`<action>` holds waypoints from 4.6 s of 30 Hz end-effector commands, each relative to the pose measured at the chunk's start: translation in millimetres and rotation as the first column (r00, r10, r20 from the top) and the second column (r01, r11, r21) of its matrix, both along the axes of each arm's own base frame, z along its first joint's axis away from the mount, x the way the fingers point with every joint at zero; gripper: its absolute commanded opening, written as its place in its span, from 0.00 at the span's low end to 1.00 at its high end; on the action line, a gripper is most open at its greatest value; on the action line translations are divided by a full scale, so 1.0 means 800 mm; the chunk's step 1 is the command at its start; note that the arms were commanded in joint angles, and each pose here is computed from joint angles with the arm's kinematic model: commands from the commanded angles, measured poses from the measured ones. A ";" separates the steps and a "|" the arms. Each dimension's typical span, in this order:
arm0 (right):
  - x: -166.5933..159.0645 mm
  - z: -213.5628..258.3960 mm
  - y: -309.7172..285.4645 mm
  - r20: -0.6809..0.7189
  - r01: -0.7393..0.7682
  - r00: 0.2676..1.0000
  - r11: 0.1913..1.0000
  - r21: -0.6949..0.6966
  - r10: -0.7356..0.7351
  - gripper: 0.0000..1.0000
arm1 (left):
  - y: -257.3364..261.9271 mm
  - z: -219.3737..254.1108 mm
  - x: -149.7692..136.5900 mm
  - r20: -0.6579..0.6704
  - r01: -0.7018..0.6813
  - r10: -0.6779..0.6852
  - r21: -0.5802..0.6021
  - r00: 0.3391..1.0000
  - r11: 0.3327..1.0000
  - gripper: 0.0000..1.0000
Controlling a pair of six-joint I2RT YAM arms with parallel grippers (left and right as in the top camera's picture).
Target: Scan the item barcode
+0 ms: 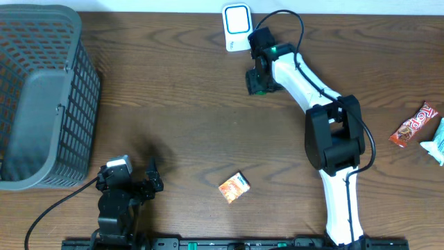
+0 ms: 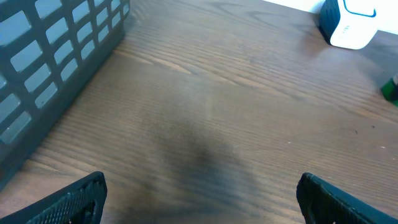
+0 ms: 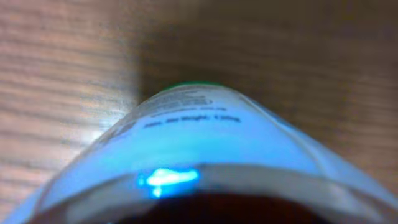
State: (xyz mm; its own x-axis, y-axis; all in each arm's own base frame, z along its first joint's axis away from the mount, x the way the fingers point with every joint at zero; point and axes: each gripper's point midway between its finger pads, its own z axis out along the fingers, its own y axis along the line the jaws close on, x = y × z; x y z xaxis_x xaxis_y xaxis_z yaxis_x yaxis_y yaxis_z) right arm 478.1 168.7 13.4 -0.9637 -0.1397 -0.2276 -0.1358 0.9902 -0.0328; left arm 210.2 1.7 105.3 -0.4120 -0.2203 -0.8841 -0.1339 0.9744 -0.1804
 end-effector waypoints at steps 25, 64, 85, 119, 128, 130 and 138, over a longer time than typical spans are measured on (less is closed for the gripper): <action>0.027 0.144 0.109 -0.172 0.217 0.975 0.747 0.628 -0.139 0.51 | 0.002 -0.004 -0.001 -0.010 0.002 -0.001 0.018 1.000 1.000 0.98; 0.189 0.178 0.135 -0.637 0.621 0.754 -0.146 0.770 -0.159 0.52 | 0.002 -0.004 -0.001 -0.010 0.002 -0.001 0.018 1.000 1.000 0.98; 0.126 0.323 0.180 -0.130 0.133 0.991 -0.073 0.988 0.038 0.33 | 0.002 -0.004 -0.001 -0.010 0.002 -0.001 0.018 1.000 1.000 0.98; -0.105 0.111 -0.359 0.299 0.844 0.502 0.386 -0.372 -0.811 0.49 | 0.002 -0.004 -0.001 -0.010 0.002 -0.001 0.018 1.000 1.000 0.98; -0.187 0.071 -0.512 0.368 0.909 0.247 0.084 -0.407 -0.897 0.42 | 0.002 -0.004 -0.001 -0.010 0.002 -0.001 0.018 1.000 1.000 0.98; -0.198 0.077 -0.535 0.401 0.906 0.228 0.043 -0.421 -0.887 0.54 | 0.002 -0.004 -0.001 -0.010 0.002 -0.001 0.018 1.000 1.000 0.98; -0.196 0.110 -0.564 0.405 0.898 0.271 0.078 -0.432 -0.873 0.99 | 0.002 -0.004 -0.001 -0.009 0.002 -0.001 0.018 1.000 1.000 0.98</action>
State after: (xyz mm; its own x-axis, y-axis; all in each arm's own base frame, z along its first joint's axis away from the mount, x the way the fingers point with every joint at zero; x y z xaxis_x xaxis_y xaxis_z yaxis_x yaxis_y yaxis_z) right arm 308.3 -274.8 69.0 -0.4374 0.7711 -0.4627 0.8396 0.1660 -0.5171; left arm 210.0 1.7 104.8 -0.4140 -0.2201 -0.8832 -0.1343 0.9745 -0.1799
